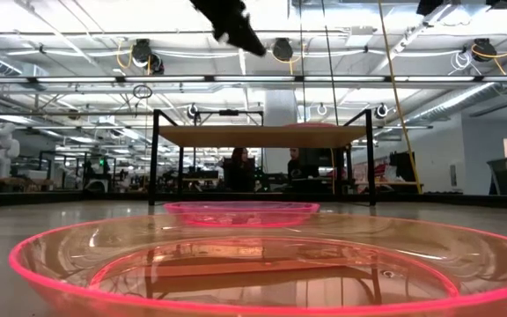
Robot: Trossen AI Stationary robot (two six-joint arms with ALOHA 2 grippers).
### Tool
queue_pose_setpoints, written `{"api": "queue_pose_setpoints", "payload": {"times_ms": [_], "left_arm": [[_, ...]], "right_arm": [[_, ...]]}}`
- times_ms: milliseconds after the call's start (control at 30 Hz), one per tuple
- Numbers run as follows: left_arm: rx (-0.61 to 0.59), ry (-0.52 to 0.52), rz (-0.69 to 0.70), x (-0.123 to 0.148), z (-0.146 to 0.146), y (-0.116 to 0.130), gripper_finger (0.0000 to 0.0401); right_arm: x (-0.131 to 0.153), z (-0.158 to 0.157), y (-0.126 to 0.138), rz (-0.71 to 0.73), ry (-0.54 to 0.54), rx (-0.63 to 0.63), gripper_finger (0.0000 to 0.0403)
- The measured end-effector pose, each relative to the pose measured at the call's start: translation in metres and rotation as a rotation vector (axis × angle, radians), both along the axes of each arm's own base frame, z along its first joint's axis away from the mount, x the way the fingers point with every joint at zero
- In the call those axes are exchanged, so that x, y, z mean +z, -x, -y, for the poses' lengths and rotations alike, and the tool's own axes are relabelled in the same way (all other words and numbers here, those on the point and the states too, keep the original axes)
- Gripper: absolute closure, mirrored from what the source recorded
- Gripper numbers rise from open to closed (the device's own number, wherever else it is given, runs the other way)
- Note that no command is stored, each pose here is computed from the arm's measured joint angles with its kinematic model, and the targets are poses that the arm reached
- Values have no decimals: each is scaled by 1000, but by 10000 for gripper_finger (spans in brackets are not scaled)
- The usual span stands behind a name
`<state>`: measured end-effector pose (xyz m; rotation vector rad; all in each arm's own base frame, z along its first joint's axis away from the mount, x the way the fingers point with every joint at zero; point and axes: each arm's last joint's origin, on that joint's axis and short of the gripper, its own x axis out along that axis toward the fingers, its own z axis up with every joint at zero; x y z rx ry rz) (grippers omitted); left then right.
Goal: Place and stack plates onto a shelf
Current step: Put the green plate on the shelf
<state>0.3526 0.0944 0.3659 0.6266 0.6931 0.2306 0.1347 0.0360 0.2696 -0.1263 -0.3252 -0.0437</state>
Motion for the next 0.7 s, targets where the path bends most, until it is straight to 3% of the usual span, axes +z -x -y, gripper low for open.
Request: {"api": "queue_pose_setpoints", "payload": {"times_ms": [133, 367, 567, 700], "left_arm": [[-65, 143, 50, 17, 17, 18, 269], [-96, 255, 54, 24, 47, 29, 270], [-133, 309, 146, 10, 63, 36, 270], [-125, 358, 296, -3, 67, 50, 270]], "right_arm": [[-6, 1, -2, -62, -53, -43, 266], [-16, 1, -5, -160, -114, -50, 266], [-27, 0, -7, -256, -179, -36, 266], [-24, -1, -9, -355, -203, -39, 266]]}}
